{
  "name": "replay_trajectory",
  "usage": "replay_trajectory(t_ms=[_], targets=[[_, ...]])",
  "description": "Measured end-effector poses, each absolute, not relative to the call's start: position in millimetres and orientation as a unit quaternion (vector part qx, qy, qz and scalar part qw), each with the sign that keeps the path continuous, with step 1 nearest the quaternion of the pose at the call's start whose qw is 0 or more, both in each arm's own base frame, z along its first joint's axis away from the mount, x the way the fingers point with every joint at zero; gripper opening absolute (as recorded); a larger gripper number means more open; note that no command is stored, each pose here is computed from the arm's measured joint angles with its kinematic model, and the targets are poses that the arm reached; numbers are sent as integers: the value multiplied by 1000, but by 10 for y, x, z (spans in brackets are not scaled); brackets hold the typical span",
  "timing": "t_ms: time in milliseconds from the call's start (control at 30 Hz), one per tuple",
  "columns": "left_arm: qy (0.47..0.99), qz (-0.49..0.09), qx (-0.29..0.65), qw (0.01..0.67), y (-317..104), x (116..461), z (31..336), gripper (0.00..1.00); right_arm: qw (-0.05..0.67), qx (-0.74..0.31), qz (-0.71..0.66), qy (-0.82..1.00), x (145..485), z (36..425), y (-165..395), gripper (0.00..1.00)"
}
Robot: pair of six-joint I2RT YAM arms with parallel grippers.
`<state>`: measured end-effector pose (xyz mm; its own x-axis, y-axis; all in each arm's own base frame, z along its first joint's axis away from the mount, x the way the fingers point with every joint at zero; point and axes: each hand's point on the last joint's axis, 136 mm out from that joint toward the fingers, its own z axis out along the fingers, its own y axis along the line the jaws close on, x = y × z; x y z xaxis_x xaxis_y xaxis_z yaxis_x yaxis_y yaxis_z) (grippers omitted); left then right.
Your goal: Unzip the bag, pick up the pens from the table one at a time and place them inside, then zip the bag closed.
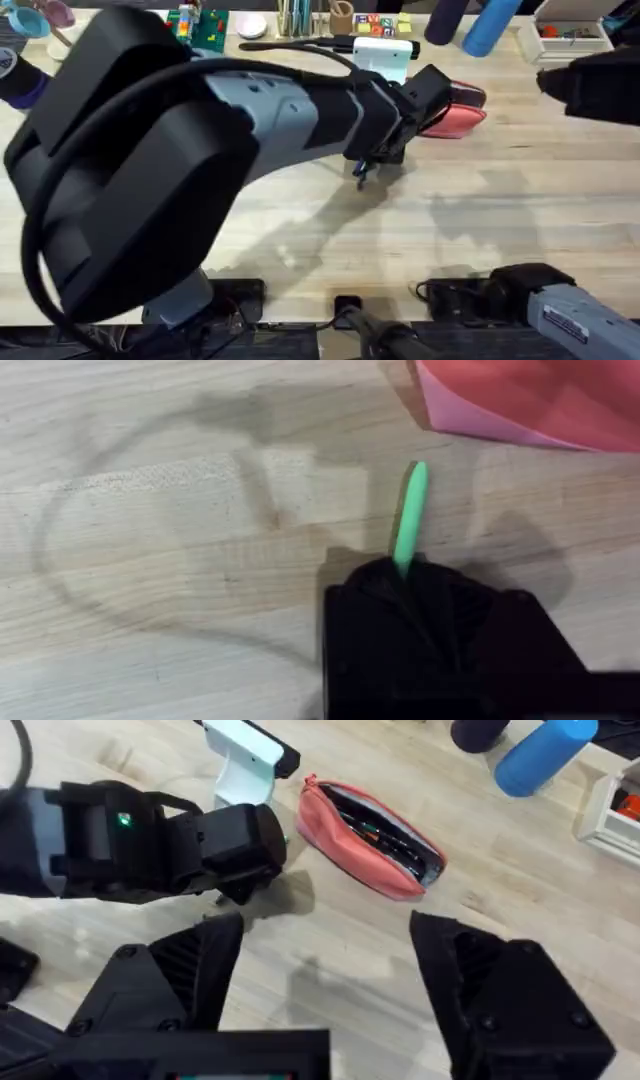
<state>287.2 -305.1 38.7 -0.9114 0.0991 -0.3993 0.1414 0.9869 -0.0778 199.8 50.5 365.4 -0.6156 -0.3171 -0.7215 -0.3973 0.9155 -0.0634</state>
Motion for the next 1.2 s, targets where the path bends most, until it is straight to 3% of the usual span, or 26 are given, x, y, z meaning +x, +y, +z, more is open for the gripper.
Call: replay_trajectory(t_ms=[367,567,1200], targets=[[977,-51,61,200,-3040,2876,388,42,391,-199,51,897,1999,3654,505,996],[983,-12,53,178,-2810,2890,428,42,391,-199,51,897,1998,3656,505,996],[936,-54,101,332,-2735,4177,1450,43,391,-199,51,897,1999,3654,505,996]])
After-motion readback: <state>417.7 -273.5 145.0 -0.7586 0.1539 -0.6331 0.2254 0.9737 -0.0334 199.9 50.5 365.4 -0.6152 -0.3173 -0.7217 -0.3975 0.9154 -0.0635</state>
